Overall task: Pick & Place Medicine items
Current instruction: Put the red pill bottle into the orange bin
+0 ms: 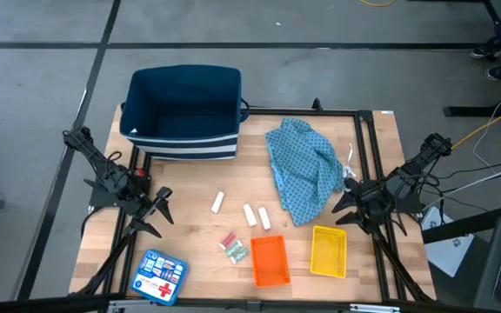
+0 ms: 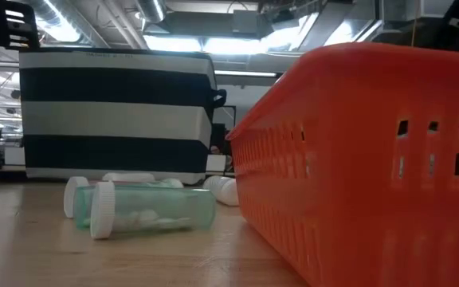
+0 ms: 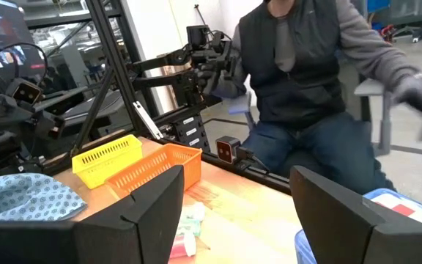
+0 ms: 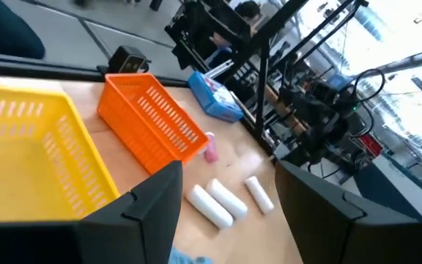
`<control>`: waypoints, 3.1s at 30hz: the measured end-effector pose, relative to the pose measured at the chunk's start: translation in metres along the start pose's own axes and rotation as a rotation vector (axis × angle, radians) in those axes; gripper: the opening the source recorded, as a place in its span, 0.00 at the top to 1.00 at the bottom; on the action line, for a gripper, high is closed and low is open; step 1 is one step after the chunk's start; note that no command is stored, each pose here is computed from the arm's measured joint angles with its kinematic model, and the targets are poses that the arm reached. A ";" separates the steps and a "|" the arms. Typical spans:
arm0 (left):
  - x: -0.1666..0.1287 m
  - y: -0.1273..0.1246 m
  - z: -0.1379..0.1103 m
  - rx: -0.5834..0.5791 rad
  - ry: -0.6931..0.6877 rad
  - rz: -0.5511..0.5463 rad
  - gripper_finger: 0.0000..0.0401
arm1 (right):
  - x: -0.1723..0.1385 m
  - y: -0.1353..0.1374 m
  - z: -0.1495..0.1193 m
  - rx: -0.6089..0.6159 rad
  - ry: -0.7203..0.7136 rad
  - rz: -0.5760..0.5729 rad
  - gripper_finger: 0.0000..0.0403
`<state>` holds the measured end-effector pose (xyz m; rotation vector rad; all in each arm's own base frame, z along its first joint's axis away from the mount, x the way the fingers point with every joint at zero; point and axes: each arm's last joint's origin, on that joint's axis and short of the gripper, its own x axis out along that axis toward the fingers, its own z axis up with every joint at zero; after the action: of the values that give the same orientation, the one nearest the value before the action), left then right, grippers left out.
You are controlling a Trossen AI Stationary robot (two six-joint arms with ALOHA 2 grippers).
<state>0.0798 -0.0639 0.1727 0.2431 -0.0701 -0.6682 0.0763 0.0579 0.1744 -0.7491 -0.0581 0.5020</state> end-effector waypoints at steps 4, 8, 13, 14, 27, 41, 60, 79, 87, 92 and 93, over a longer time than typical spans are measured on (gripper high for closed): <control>0.000 0.000 0.000 0.000 -0.001 0.000 0.38 | 0.000 0.001 0.001 0.106 -0.042 0.053 0.45; 0.000 0.000 0.000 0.000 -0.001 0.000 0.38 | 0.000 0.000 0.005 0.284 -0.090 0.072 0.45; 0.000 0.000 0.000 0.070 0.000 0.003 0.38 | -0.001 -0.008 0.011 0.529 -0.146 -0.021 0.45; 0.000 0.000 0.000 0.102 0.000 0.002 0.38 | -0.001 -0.010 0.012 0.542 -0.153 -0.046 0.45; -0.002 0.005 0.017 0.071 -0.173 0.039 0.38 | -0.002 -0.013 0.015 0.540 -0.194 -0.078 0.45; -0.016 0.037 0.006 -0.450 -0.125 1.068 0.38 | -0.004 -0.012 0.022 0.579 -0.315 0.073 0.45; -0.019 0.039 0.008 -0.504 -0.177 1.155 0.38 | -0.004 -0.023 0.014 0.765 -0.150 -0.341 0.45; -0.019 0.038 0.001 -0.499 -0.119 1.181 0.38 | -0.006 -0.025 0.011 0.775 -0.089 -0.479 0.45; -0.006 0.031 0.002 -0.585 -0.137 0.764 0.38 | -0.006 -0.025 0.011 0.775 -0.088 -0.479 0.45; 0.007 0.030 -0.003 -0.627 -0.085 0.711 0.38 | -0.006 -0.026 0.011 0.778 -0.095 -0.482 0.45; 0.010 0.030 -0.004 -0.628 -0.074 0.716 0.38 | -0.006 -0.026 0.011 0.778 -0.096 -0.482 0.45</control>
<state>0.1064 -0.0460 0.1759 -0.4042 -0.0120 0.0361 0.0794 0.0465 0.2006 0.0623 -0.1199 0.0703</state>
